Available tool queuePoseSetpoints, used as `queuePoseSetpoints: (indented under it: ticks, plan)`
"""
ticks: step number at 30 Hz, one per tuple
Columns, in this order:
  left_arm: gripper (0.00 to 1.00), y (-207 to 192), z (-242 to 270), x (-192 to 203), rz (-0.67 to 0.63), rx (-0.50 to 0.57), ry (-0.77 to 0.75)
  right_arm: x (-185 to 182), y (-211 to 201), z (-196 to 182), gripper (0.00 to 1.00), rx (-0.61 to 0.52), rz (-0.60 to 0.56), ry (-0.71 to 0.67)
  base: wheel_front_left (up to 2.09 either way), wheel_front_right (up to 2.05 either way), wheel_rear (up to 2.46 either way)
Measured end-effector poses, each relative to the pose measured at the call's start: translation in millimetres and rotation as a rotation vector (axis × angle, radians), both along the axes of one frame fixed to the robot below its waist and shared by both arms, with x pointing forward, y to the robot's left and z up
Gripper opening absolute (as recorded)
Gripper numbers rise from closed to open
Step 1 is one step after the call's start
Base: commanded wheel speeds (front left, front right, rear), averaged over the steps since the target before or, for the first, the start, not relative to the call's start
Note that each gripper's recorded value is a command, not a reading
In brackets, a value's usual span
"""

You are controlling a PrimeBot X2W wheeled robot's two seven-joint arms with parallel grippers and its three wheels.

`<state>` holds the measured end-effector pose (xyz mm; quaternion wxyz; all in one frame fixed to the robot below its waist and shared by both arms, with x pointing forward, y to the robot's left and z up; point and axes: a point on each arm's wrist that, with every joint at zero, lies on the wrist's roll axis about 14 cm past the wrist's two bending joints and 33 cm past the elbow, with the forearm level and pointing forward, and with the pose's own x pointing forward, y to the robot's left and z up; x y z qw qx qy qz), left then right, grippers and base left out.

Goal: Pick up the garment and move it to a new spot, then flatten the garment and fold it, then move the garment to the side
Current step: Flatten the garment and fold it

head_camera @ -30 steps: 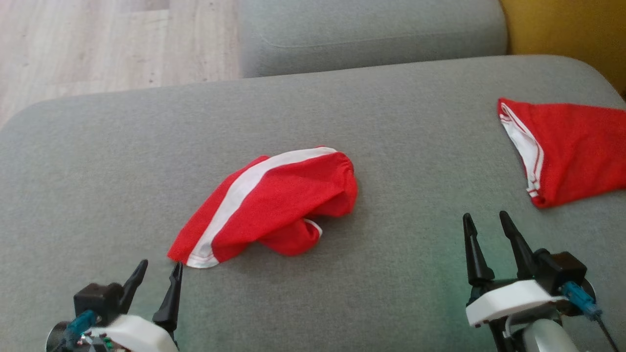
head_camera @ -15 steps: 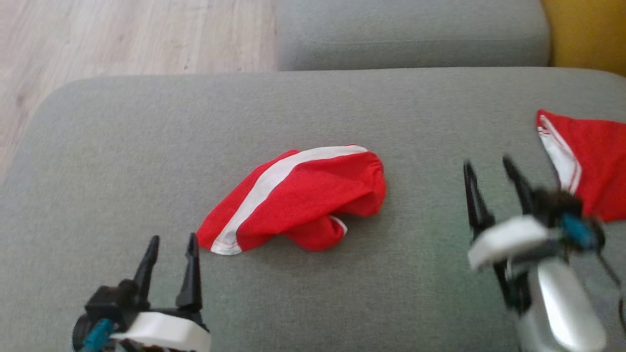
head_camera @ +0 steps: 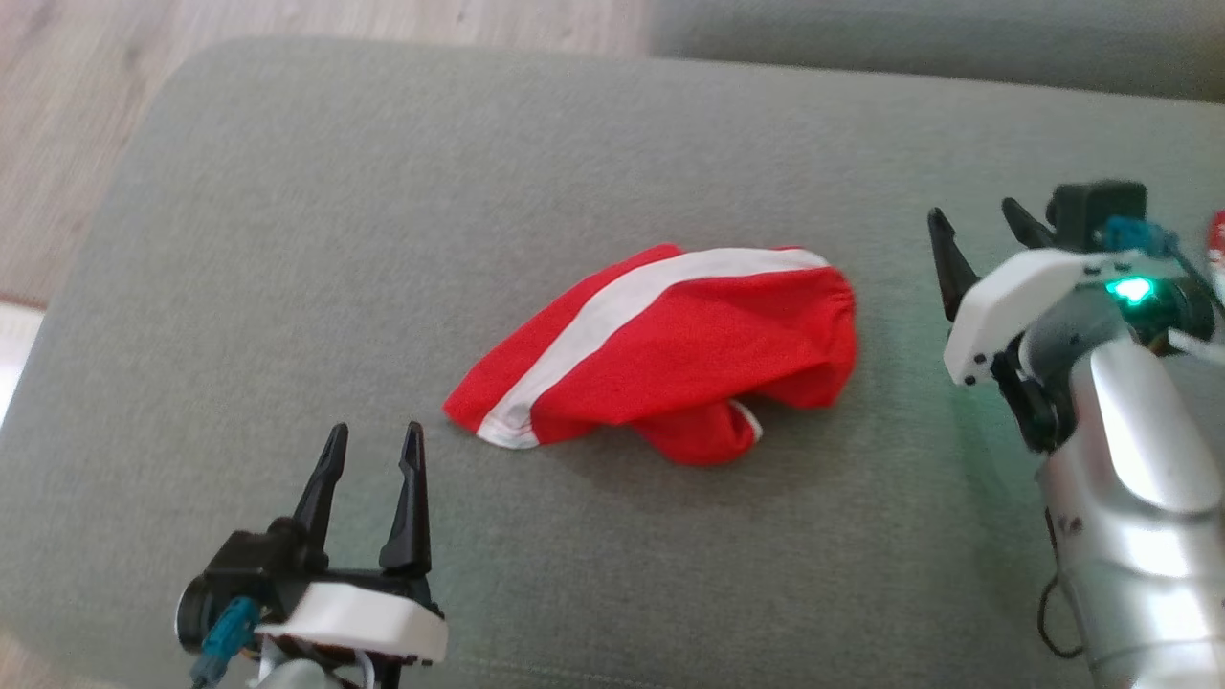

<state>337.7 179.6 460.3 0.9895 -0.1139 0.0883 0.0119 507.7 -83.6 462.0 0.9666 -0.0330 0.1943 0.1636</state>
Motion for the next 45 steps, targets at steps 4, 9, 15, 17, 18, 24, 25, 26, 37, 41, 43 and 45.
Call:
queuePoseSetpoints:
  ticks: [4,9,15,17,18,24,25,26,37,41,43,45]
  plan:
    - [1.00,6.5,-10.9,1.0,0.025,0.002,0.031,7.4,18.6,-25.1,1.00,-0.025,0.054,0.096,0.00,0.00,0.00]
    - [1.00,9.6,-17.7,2.4,0.041,0.002,0.047,-5.6,42.8,-52.3,1.00,-0.023,0.126,0.202,0.00,0.00,0.00]
    - [1.00,4.4,-19.4,3.5,0.026,-0.002,0.046,-18.6,54.3,-58.3,1.00,-0.017,0.174,0.240,0.00,0.00,0.00]
    - [1.00,1.4,-21.2,3.9,0.013,0.003,0.050,-23.1,58.3,-60.4,1.00,-0.010,0.188,0.257,0.00,0.00,0.00]
    - [1.00,-0.1,-22.4,3.9,0.007,0.002,0.052,-25.2,59.9,-61.6,1.00,-0.010,0.196,0.263,0.00,0.00,0.00]
    - [1.00,-1.3,-21.4,7.9,-0.002,0.004,0.043,-38.4,65.8,-76.1,1.00,-0.014,0.224,0.335,0.00,0.00,0.00]
    - [1.00,-1.1,-21.6,7.9,-0.002,0.005,0.044,-40.3,65.9,-79.2,0.95,-0.013,0.224,0.348,0.00,0.00,0.00]
    - [1.00,-0.8,-22.6,7.6,-0.001,0.005,0.047,-42.2,65.6,-82.4,0.68,-0.013,0.224,0.360,0.00,0.00,0.00]
    - [1.00,-9.8,-25.5,12.6,-0.037,0.004,0.051,-27.0,50.2,-63.3,0.00,0.038,0.167,0.226,0.00,0.00,0.00]
    - [1.00,-21.6,-22.1,17.8,-0.076,-0.002,0.036,-9.1,27.5,-29.0,0.00,0.037,0.119,0.073,0.00,0.00,0.00]
    - [1.00,-28.4,-20.3,20.3,-0.098,-0.004,0.028,-6.8,11.8,-17.0,0.00,0.026,0.087,0.013,0.00,0.00,0.00]
    - [1.00,-35.8,-18.1,22.6,-0.122,-0.006,0.020,-10.7,-3.8,-9.7,0.00,0.007,0.058,-0.038,0.00,0.00,0.00]
